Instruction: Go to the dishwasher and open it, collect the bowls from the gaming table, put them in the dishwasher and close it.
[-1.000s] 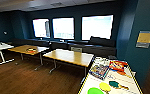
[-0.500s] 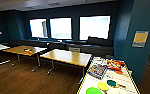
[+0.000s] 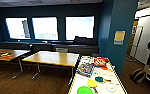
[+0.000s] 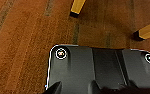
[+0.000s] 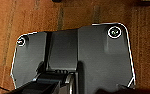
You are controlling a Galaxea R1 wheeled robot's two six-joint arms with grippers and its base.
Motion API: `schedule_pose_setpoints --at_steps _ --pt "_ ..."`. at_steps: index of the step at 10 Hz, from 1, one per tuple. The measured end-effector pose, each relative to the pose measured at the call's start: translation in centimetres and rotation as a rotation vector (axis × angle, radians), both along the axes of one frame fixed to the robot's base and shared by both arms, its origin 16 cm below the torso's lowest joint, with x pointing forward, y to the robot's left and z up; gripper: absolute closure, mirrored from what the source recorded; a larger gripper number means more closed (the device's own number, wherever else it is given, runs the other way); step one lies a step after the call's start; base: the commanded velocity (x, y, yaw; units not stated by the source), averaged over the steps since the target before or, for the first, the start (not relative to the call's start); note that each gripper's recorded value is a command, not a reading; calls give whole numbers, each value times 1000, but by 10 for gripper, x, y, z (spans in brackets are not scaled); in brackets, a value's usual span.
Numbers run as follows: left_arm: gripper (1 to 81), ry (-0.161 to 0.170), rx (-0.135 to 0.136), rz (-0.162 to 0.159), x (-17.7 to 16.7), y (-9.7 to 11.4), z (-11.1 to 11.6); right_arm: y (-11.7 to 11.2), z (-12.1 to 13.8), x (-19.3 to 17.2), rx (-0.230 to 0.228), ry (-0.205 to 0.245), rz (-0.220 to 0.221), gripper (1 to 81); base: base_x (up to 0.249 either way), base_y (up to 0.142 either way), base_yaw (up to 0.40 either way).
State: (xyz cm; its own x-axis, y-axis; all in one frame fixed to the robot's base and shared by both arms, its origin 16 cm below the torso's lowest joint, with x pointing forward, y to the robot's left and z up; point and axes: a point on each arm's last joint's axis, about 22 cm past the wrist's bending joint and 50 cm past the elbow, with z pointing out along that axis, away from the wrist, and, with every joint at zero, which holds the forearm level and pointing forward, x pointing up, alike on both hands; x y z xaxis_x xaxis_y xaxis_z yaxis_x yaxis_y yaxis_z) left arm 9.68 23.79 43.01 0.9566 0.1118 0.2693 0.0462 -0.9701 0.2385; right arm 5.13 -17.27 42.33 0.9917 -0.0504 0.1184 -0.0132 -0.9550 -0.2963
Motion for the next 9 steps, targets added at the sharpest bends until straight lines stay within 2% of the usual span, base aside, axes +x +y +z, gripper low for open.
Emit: schedule_pose_setpoints --at_steps 2,4,5,7,9 --pt "10 -13 1 1 9 1 2 0 -1 -6 0 8 0 10 0 -38 0" --pt "10 6 0 0 -4 0 -1 0 0 -3 2 -5 -4 10 0 0 0" --pt "10 6 0 0 -4 0 -1 1 0 0 5 -23 -12 10 0 0 0" --pt "10 1 1 0 -2 1 0 -6 0 -1 2 -31 -20 10 0 0 0" --pt "10 1 10 1 -2 14 0 -13 2 1 16 -37 -24 10 0 0 0"
